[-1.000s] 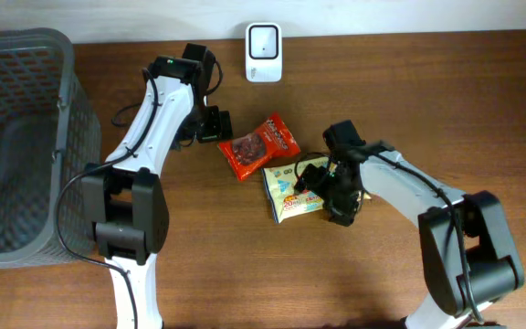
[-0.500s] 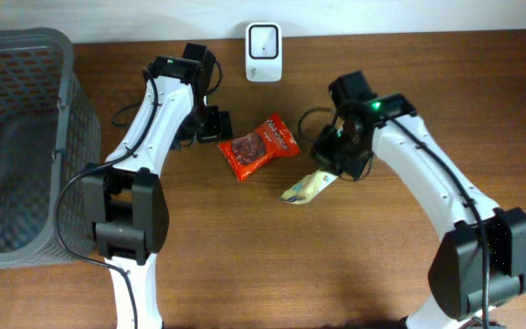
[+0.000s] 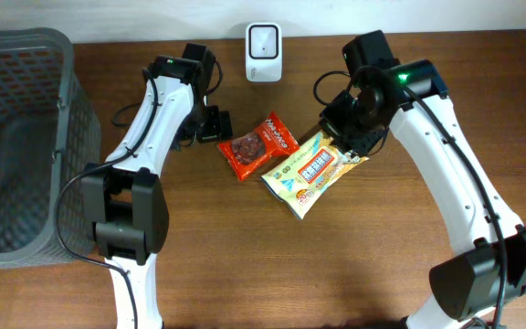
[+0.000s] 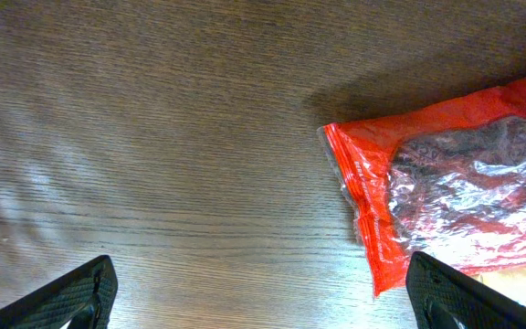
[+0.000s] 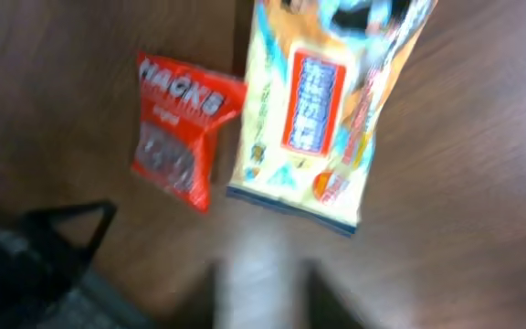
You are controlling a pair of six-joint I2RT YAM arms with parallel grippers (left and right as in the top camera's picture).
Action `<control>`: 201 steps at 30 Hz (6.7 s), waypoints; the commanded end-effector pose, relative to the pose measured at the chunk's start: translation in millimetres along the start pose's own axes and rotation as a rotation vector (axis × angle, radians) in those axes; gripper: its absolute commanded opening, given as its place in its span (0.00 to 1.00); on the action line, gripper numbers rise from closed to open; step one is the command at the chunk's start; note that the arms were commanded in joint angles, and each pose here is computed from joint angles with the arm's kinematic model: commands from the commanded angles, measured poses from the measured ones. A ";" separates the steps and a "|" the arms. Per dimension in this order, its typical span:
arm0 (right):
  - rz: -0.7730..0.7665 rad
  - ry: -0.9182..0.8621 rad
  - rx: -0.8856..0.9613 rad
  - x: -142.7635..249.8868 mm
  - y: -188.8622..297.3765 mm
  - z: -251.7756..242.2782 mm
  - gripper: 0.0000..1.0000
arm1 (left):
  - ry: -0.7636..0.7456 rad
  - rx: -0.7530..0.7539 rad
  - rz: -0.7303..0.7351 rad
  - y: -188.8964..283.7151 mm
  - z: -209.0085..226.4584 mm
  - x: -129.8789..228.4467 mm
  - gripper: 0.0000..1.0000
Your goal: Scan the item barcode
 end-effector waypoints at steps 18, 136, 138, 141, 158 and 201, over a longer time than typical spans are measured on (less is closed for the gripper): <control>-0.060 0.139 -0.055 -11.0 -178.9 -69.2 0.68 | 0.005 -0.008 -0.011 2.6 2.1 -1.7 0.99; 0.512 0.505 0.564 -37.2 -83.5 -97.0 0.04 | 0.005 -0.008 -0.011 2.6 2.1 -1.7 0.99; 0.529 0.662 0.566 -14.2 -90.6 -84.6 0.04 | 0.005 -0.008 -0.011 2.6 2.1 -1.7 0.99; 0.490 0.761 0.591 4.6 -106.9 -76.4 0.04 | 0.006 -0.008 -0.011 2.6 2.1 -1.8 0.99; -0.013 0.463 -0.020 -72.1 -168.1 6.6 0.04 | 0.005 -0.008 -0.011 2.6 2.1 -1.7 0.99; 0.112 0.674 0.264 -47.6 -83.3 -29.2 0.99 | 0.005 -0.008 -0.011 2.6 2.1 -1.7 0.99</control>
Point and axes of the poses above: each gripper's point midway between its finger pads, its own y axis back along the fingers, its own z axis along the line the jaws close on, x = y × z, the point moved 8 cm from there along y, back along the fingers, and after that the axes turned 9 degrees about -y, right-handed, at the moved point
